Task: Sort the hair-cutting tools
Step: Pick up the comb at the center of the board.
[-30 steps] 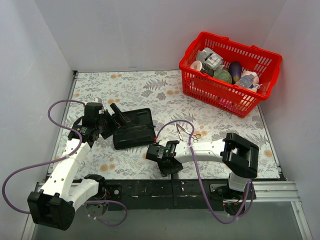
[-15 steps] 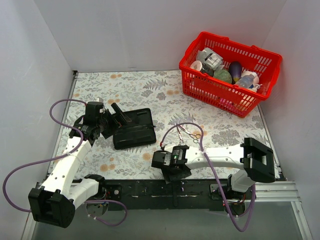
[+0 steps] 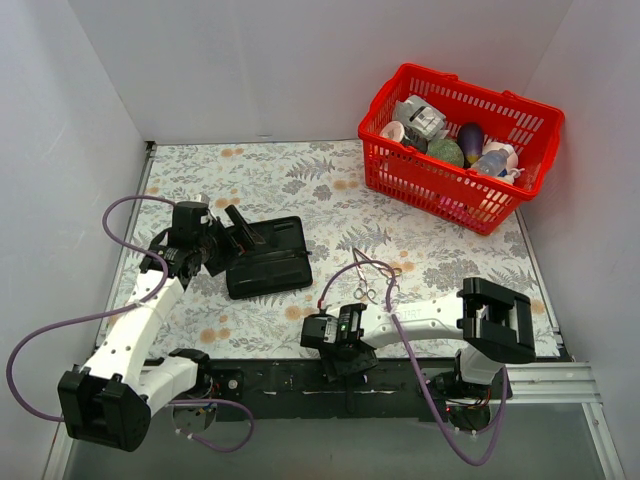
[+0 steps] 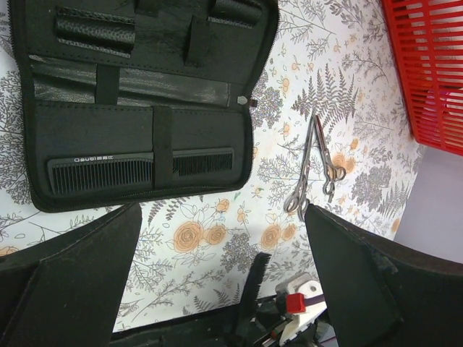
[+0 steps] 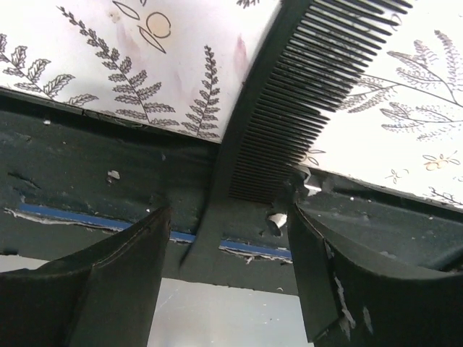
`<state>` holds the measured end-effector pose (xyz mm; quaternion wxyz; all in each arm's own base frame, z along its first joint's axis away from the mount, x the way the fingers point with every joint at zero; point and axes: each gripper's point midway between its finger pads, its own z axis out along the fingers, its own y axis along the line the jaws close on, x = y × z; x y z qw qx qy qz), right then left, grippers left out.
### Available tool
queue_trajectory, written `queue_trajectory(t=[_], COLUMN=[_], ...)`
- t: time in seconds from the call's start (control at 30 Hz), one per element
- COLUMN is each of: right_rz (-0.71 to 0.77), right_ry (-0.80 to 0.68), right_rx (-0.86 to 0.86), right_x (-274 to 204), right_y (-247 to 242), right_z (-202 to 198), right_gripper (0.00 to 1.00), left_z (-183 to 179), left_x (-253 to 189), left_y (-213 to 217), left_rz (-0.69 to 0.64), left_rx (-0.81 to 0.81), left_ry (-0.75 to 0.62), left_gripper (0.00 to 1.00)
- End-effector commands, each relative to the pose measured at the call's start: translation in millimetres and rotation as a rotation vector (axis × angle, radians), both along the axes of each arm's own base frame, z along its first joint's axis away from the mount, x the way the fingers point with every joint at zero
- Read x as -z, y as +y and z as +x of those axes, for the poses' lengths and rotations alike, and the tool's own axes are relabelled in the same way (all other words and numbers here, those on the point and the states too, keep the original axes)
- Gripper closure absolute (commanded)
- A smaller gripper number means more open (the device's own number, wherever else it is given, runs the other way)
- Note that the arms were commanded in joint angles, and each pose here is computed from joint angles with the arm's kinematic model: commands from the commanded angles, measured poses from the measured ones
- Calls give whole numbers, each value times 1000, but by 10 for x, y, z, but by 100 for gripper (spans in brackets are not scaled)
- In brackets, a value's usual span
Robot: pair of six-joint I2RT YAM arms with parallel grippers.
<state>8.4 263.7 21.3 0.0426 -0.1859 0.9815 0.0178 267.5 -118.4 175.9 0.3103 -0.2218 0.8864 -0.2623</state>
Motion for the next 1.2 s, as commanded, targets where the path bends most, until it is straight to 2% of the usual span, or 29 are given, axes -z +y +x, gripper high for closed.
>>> queue_trajectory(t=[0.0, 0.17, 0.3, 0.33, 0.43, 0.5, 0.6, 0.7, 0.8, 0.97, 1.1, 1.17], right_rz=[10, -19, -22, -29, -31, -28, -37, -38, -48, -85, -89, -32], right_ry=[20, 48, 82, 81, 74, 72, 75, 64, 56, -7, -96, -152], right_rx=[-11, -17, -9, -9, -4, 4, 6, 9, 1, -23, -31, -22], right_x=[40, 117, 184, 195, 183, 184, 200, 186, 170, 90, -202, -440], right_y=[136, 71, 50, 41, 37, 43, 20, 20, 23, 35, 50, 134], right_z=[-36, -82, -144, -142, -130, -128, -134, -116, -97, 9, 142, 238], right_gripper=[28, 29, 37, 46, 59, 61, 70, 81, 98, 99, 99, 99], left_z=[78, 87, 55, 55, 75, 96, 123, 124, 127, 142, 153, 153], left_x=[-133, -36, 10, 12, 26, 30, -2, -21, -21, -52, -150, -209], left_y=[-35, -42, -75, -74, -70, -79, -92, -93, -84, -114, -160, -177], left_rz=[1, -2, -25, -22, -10, -10, -14, -16, -17, -23, -41, -48], left_rx=[32, 26, 33, 36, 42, 45, 48, 48, 42, 56, 81, 91], left_ry=[-31, -15, -6, -6, -1, 3, -4, -8, -10, -13, -31, -45], left_gripper=[2, 2, 2, 2, 2, 2, 2, 2, 2, 2, 2, 2])
